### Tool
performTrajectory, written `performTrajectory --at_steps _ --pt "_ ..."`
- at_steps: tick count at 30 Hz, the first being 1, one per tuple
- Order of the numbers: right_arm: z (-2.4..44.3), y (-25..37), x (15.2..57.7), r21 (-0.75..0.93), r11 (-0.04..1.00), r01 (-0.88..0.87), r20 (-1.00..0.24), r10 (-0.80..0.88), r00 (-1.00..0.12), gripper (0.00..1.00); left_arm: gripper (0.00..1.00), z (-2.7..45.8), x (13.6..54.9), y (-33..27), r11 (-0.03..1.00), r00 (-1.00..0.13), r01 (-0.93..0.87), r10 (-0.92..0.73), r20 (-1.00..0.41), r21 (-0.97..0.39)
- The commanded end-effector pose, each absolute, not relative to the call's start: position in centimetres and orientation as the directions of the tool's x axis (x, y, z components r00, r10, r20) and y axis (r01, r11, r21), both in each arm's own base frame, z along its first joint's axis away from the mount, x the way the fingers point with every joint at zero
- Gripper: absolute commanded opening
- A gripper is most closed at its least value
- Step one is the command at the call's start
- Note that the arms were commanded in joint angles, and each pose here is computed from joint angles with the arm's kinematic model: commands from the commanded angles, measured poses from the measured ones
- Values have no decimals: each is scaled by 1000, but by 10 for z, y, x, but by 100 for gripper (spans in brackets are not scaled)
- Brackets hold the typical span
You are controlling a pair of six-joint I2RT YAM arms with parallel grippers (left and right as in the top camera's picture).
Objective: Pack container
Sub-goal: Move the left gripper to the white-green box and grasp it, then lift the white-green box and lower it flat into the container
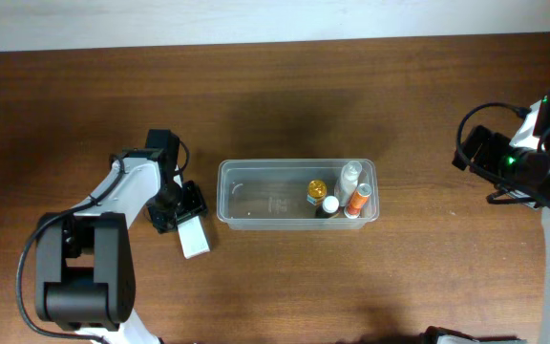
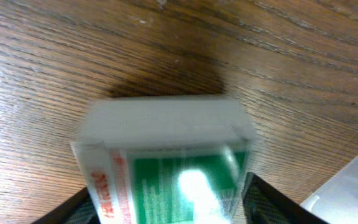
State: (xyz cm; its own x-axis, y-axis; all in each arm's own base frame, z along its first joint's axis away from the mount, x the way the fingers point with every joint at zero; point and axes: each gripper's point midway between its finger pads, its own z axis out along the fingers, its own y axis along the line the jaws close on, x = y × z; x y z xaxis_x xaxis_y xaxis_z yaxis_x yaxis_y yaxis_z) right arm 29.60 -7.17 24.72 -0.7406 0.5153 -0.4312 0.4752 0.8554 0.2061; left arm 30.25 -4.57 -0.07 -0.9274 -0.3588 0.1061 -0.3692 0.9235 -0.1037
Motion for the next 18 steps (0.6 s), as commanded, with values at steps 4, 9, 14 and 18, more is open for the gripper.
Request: performTrajectory --at_steps 4,9,14,18 --pt "250 -74 297 206 851 483 -441 521 -731 98 50 0 301 -45 929 -928 -359 -344 144 -90" --pt "250 -74 297 206 851 482 -441 521 -731 98 44 27 306 -45 943 -937 -323 -307 164 -81" --pt "250 -74 297 206 852 482 -441 520 -731 98 44 85 327 -38 954 -952 -294 -287 104 -55" --pt "250 -74 297 206 851 482 -441 521 -731 98 44 140 351 -40 971 -975 -221 -223 -17 -87"
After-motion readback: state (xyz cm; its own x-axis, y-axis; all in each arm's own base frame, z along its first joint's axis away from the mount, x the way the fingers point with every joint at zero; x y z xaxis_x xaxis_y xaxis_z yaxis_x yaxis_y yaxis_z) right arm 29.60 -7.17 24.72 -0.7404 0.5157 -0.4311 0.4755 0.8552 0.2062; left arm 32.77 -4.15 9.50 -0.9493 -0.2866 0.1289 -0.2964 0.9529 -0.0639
